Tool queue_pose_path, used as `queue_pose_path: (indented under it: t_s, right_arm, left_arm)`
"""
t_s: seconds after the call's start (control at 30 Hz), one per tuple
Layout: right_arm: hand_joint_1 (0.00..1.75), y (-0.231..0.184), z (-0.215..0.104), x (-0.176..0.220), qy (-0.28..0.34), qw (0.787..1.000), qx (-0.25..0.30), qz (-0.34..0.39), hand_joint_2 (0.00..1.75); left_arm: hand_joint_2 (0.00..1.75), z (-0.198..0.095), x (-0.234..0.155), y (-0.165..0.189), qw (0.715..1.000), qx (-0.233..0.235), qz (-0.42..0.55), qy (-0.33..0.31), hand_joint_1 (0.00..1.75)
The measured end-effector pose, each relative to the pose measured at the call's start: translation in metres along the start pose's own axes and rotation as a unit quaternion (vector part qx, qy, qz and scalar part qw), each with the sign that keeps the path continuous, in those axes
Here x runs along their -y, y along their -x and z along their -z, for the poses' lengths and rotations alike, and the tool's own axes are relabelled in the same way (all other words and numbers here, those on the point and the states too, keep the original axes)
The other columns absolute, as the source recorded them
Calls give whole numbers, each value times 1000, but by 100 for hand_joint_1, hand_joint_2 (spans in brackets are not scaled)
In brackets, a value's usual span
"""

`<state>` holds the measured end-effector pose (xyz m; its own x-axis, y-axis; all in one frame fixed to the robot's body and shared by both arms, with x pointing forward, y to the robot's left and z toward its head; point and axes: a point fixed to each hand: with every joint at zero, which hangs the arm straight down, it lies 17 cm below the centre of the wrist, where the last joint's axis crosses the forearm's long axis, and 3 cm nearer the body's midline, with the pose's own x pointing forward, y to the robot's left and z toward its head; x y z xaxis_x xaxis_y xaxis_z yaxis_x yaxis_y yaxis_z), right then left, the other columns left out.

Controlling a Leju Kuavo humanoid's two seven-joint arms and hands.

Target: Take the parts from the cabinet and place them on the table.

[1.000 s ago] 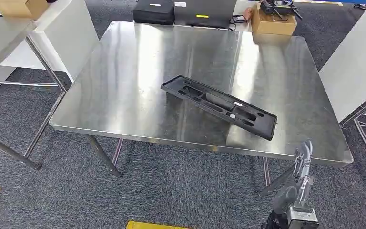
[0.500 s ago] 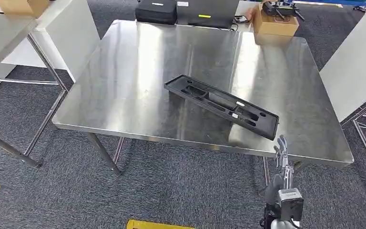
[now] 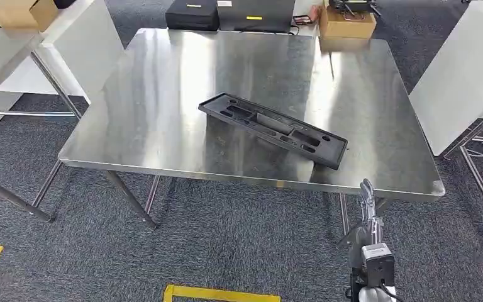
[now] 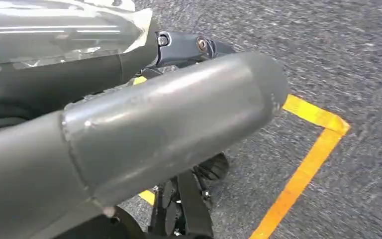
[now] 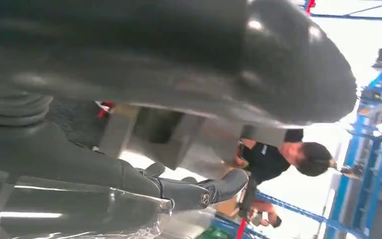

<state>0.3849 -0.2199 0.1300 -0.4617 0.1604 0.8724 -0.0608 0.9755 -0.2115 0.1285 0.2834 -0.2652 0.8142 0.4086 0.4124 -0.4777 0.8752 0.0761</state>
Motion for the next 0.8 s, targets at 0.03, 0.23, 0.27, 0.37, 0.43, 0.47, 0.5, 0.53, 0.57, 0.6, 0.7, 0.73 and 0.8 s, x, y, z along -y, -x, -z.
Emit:
queue_pose_path:
  t_s: [0.03,0.23,0.27,0.37,0.43,0.47,0.5,0.53,0.57,0.6,0.7,0.73,0.8]
  right_arm:
    - [0,2,-3,1,-2,1000,-3,-2,0]
    - [0,6,-17,14,-5,1000,-11,-21,0]
    - [0,5,-20,15,-5,1000,-11,-24,0]
    - [0,4,-27,12,-16,999,-10,-31,0]
    - [0,0,-28,4,-24,999,-4,-35,0]
    - [0,-1,-29,0,-27,999,-2,-36,0]
    - [0,-2,-30,-6,-30,999,0,-36,0]
    - [0,-3,-31,-10,-30,999,1,-35,0]
    - [0,-4,-32,-13,-30,999,1,-34,0]
    - [0,-4,-33,-15,-28,999,0,-32,0]
    - [0,-3,-33,-16,-20,1000,-6,-20,0]
    - [0,-2,-34,-16,-20,1000,-9,-16,0]
    - [0,1,-36,-16,-17,1000,-16,-13,0]
  left_arm:
    - [0,0,0,1,1000,-1,0,0,0]
    - [0,-1,1,3,1000,-4,-5,3,0]
    - [0,-1,1,3,1000,-5,-5,3,0]
    - [0,-2,6,4,1000,-6,-7,7,0]
    - [0,-2,7,5,1000,-7,-11,11,0]
    - [0,-2,8,5,1000,-7,-11,12,0]
    - [0,-3,9,5,1000,-7,-13,15,0]
    - [0,-3,10,5,1000,-8,-14,18,0]
    - [0,-3,12,6,1000,-10,-14,21,0]
    - [0,-4,14,6,1000,-10,-12,25,0]
    - [0,-5,18,7,999,-12,-8,33,0]
    - [0,-5,19,7,999,-12,-7,35,0]
    - [0,-5,20,8,999,-13,-6,36,0]
